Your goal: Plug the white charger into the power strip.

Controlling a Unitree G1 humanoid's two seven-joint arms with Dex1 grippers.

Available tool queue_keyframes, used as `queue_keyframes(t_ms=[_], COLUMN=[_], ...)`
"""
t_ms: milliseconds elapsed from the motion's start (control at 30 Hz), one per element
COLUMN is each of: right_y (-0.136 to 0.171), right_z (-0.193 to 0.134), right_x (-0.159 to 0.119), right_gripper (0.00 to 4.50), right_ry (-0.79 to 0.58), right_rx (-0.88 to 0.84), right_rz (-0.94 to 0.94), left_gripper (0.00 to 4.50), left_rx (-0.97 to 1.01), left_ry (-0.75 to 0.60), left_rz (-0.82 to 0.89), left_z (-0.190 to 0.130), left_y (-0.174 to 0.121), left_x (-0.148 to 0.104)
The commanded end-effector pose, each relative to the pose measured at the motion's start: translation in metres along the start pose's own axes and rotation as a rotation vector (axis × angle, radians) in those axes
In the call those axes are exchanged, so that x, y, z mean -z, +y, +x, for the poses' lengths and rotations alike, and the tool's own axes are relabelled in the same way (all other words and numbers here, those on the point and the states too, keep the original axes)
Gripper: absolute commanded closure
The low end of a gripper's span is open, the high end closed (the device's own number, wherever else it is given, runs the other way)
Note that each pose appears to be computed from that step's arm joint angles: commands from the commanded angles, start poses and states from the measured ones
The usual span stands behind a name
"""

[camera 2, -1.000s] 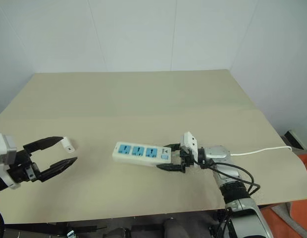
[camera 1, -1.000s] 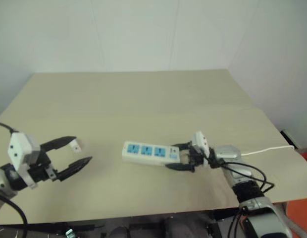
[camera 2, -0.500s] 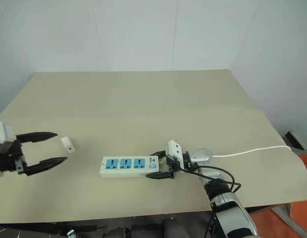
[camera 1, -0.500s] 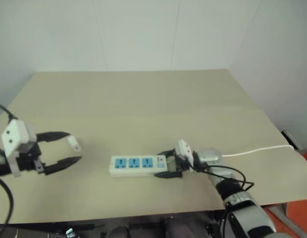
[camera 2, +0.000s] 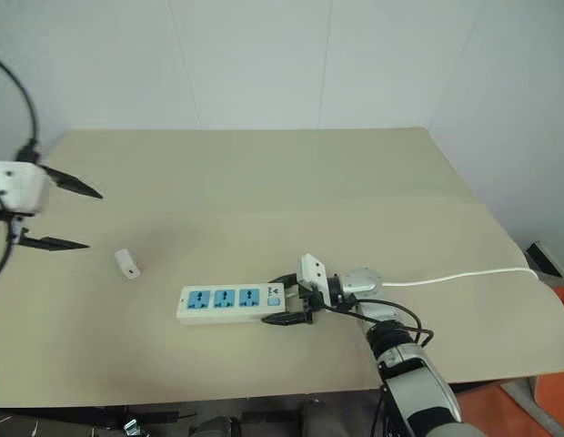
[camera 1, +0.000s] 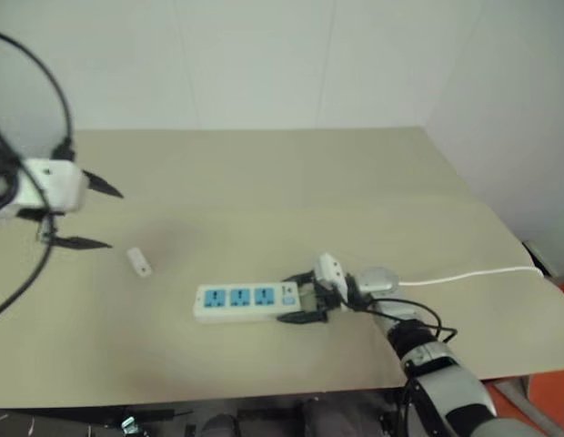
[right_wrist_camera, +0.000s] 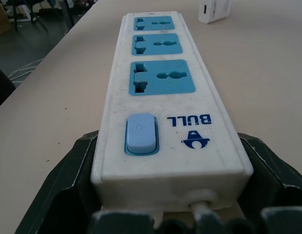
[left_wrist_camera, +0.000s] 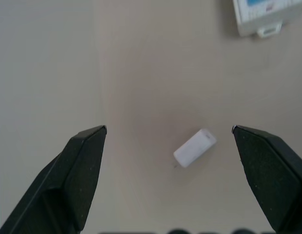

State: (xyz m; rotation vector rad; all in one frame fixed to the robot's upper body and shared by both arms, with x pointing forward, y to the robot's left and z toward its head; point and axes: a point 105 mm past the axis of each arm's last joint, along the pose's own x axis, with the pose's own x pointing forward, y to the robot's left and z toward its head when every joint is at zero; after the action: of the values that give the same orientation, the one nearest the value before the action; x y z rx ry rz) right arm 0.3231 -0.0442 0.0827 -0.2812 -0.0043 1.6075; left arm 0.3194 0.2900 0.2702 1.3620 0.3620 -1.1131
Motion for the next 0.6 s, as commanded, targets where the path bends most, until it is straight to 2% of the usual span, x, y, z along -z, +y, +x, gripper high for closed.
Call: queue_keyframes(t_ms=[33, 200, 600], right_y=[-0.005, -0.008, -0.011], right_z=[0.004, 0.005, -0.002], right_x=[-0.013, -0.016, -0.015], right_gripper=[1.08, 1.08, 1.08], right_ry=[-0.030, -0.033, -0.014], right_rx=[-0.011, 0.000, 0.035], right_rz=[-0.053, -0.054, -0.048], left_gripper=[0.00, 0.00, 0.00], left_rx=[0.113, 0.224, 0.414], left_ry=[0.112, 0.184, 0.227], left_rz=[0.064, 0.155, 0.395], left_z=[0.012, 0.026, 0.050], left_y=[-0.003, 0.000, -0.016], left_x=[0.016, 0.021, 0.020])
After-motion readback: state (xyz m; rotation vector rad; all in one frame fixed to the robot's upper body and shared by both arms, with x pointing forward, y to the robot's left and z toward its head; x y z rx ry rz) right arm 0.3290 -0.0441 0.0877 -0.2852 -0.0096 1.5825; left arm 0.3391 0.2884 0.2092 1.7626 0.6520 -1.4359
